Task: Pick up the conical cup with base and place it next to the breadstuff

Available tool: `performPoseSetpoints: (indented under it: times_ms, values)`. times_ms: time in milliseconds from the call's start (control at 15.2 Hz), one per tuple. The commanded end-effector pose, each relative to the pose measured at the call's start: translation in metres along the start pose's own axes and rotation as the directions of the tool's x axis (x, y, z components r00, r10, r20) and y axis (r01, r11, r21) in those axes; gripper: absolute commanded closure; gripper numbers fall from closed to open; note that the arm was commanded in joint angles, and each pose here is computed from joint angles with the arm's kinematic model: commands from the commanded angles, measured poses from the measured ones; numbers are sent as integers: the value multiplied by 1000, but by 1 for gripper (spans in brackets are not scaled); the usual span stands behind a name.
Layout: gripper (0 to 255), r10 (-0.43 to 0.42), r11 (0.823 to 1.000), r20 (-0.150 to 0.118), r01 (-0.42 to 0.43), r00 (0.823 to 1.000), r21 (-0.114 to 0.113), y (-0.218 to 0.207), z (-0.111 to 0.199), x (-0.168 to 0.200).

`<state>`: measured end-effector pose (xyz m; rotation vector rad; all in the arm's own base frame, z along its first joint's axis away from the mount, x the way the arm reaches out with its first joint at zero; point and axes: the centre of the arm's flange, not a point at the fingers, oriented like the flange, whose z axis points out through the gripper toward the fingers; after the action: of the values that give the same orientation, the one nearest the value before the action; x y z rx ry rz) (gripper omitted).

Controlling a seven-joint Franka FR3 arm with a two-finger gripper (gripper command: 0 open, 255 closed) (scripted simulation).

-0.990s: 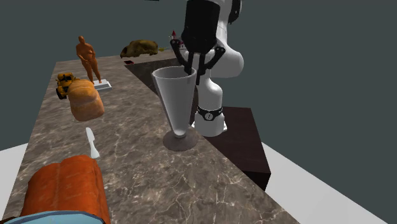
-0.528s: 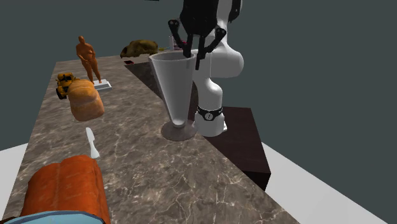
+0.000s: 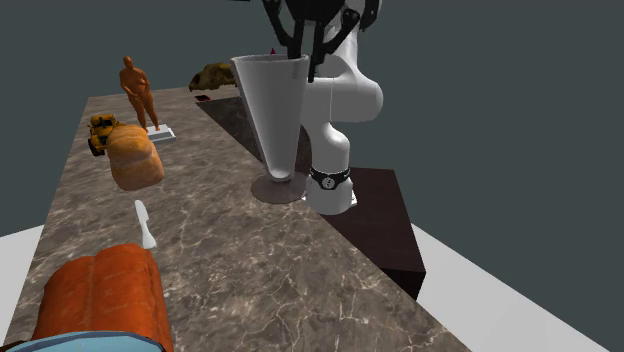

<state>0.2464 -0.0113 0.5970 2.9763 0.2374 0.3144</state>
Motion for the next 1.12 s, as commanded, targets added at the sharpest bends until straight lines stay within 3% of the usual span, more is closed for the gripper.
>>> performPoseSetpoints:
  times_ms: [0, 1056]
  values:
    - [255, 0, 1000, 0, 0, 1000, 0, 3, -11, 1]
    - [255, 0, 1000, 0, 0, 1000, 0, 16, -93, 18]
